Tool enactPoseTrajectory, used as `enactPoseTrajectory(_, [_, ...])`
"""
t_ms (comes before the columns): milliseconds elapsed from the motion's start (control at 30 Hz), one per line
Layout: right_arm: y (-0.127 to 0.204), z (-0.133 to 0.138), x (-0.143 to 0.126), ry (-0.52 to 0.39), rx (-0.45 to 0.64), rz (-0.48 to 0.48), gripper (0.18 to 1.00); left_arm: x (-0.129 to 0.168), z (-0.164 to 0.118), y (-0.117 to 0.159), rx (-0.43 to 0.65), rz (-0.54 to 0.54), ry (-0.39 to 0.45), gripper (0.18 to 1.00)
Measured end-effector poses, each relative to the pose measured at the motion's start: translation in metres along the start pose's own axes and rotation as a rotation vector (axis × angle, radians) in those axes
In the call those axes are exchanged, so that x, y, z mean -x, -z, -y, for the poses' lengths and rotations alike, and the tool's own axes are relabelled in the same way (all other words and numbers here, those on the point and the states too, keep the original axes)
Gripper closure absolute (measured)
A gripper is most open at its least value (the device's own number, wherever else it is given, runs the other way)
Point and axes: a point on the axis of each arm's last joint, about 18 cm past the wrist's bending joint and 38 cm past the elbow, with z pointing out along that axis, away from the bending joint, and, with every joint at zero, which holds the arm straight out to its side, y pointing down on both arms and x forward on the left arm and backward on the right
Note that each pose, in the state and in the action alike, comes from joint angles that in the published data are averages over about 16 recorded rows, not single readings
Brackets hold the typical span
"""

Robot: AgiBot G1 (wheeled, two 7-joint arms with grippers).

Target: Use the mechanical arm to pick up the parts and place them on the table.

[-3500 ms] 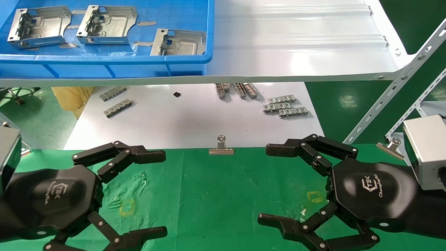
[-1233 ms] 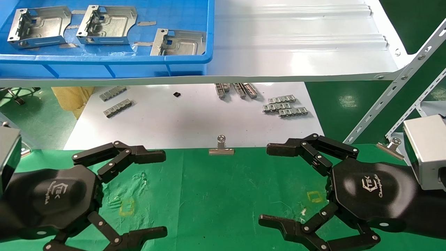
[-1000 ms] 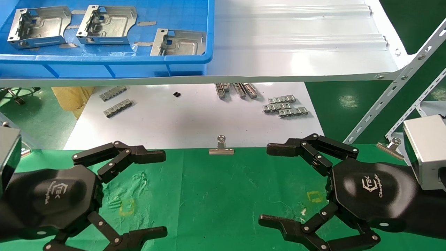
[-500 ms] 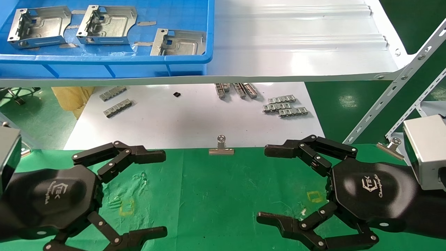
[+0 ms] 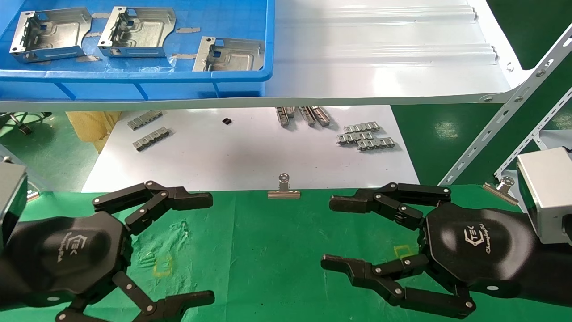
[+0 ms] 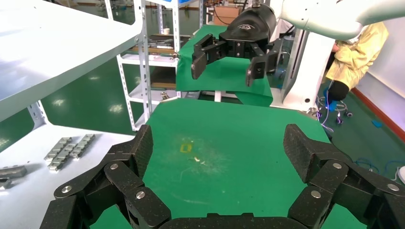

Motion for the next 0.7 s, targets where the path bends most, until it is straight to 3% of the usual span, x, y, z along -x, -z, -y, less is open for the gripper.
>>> enactPoseTrajectory(367, [0.0000,0.0000,0.0000,0.000,0.000,0.000,0.712,0.0000,0.0000,0.0000,0.000,0.000,0.000,0.183])
enactPoseTrajectory(700, [0.0000,0.0000,0.0000,0.000,0.000,0.000,0.897,0.0000,0.0000,0.0000,0.000,0.000,0.000,0.183])
